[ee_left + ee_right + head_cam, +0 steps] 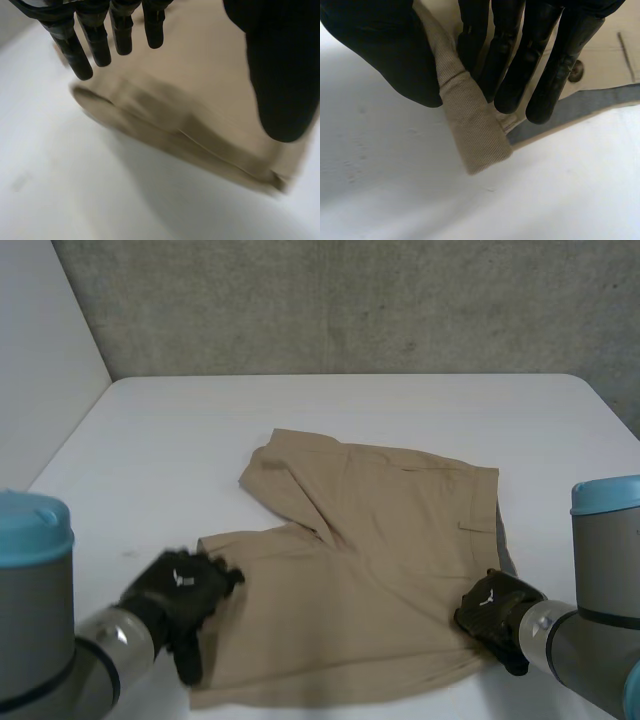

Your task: Fold the shorts.

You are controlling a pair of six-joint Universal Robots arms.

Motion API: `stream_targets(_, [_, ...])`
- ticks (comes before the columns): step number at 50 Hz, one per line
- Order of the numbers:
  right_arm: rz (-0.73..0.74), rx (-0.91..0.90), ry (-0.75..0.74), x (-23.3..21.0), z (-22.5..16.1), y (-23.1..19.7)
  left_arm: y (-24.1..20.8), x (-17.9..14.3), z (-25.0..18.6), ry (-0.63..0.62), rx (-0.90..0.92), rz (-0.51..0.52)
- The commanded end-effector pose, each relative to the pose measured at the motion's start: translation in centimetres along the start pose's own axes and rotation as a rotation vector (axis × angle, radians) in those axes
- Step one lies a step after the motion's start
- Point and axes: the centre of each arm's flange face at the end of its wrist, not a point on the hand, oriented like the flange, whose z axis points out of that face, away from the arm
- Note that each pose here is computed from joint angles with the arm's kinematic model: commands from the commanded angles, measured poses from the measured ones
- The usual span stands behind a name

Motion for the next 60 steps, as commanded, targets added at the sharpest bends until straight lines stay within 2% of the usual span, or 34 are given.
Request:
stream_targets(1, [0.028,0.067,0.093,0.9,0.9,-0.4,-6.2,-3.5,2.3,-0.160,0.290,0.040])
stream_targets(5, [0.041,0.075,0.101,0.9,1.1,-0.4,-8.5,-4.0,5.2,-0.189,0.412,0.049])
stream_targets(10, [0.050,0.079,0.103,0.9,1.1,-0.4,-10.5,-4.2,10.3,-0.144,0.485,0.064])
stream_targets(18, [0.065,0.094,0.119,0.9,1.3,-0.4,-10.3,-4.4,17.9,-0.096,0.418,0.062])
stream_targets(24, [0.067,0.097,0.127,1.0,1.4,-0.4,-9.0,-3.8,20.7,-0.012,0.334,0.057])
stream_targets(28, [0.066,0.102,0.133,1.1,1.5,-0.4,-8.3,-4.0,21.7,-0.005,0.312,0.051])
stream_targets(34, [0.066,0.109,0.141,1.2,1.6,-0.5,-8.0,-4.0,22.4,-0.014,0.306,0.051])
stream_targets(39, [0.065,0.111,0.147,1.2,1.6,-0.5,-7.0,-4.5,22.5,-0.073,0.251,0.037])
stream_targets(44, [0.064,0.112,0.146,1.2,1.6,-0.5,-5.5,-5.0,20.9,-0.132,0.154,0.020])
stream_targets(50, [0.061,0.113,0.143,1.1,1.6,-0.6,-5.0,-6.3,18.3,-0.171,0.157,0.003])
stream_targets(60, [0.061,0.114,0.142,1.0,1.6,-0.6,-4.7,-5.9,16.9,-0.185,0.178,0.006])
